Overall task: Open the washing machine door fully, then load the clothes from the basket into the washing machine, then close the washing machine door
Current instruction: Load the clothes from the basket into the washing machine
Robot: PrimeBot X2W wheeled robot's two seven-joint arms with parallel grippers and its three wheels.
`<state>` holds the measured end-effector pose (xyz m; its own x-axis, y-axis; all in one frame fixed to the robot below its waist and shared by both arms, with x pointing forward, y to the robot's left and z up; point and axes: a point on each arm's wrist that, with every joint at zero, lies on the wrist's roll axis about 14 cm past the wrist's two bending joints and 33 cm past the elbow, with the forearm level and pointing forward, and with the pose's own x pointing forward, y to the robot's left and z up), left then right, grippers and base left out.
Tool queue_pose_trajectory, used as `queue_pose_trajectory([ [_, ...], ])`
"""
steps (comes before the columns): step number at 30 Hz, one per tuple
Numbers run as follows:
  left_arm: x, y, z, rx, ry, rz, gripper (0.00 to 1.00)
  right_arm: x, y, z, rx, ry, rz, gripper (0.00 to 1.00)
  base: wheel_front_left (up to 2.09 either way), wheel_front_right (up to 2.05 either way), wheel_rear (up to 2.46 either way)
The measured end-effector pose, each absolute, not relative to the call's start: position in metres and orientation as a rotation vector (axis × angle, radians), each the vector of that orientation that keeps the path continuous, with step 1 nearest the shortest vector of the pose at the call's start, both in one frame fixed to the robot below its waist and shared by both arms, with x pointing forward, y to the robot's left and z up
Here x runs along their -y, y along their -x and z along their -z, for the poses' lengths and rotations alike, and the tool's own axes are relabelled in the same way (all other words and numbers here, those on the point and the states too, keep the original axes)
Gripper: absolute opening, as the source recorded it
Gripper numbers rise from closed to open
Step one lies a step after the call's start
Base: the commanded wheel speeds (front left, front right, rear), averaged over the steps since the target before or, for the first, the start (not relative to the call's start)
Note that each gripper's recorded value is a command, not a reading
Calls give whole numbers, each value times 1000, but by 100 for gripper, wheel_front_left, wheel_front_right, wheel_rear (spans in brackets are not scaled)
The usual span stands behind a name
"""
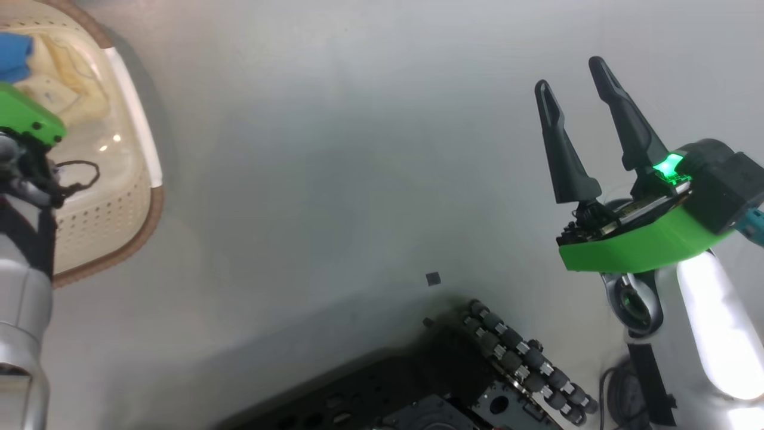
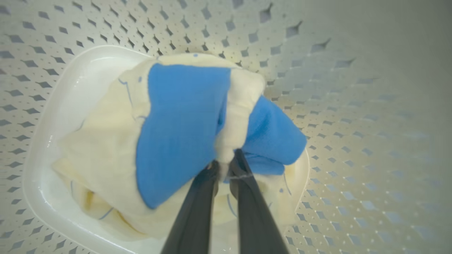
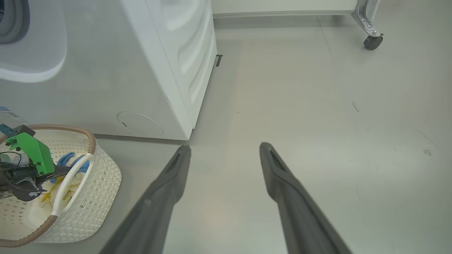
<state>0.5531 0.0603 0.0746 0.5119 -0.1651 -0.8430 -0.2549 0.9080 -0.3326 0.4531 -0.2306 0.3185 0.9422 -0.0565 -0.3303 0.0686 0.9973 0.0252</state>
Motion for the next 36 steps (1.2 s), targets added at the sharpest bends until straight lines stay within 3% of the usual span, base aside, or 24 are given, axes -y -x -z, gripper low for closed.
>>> queue_pose_trajectory([
  [13,-85,-551,-144,-837,354,-10,0,218,-470,-361,-231,-36,10,100,0,0,0],
  [23,-101,-555,-242,-589,332,15,0,201,-461,-409,-164,-46,-40,100,0,0,0],
  [36,-117,-499,-380,-244,256,43,0,182,-429,-461,-96,-48,-90,100,0,0,0],
])
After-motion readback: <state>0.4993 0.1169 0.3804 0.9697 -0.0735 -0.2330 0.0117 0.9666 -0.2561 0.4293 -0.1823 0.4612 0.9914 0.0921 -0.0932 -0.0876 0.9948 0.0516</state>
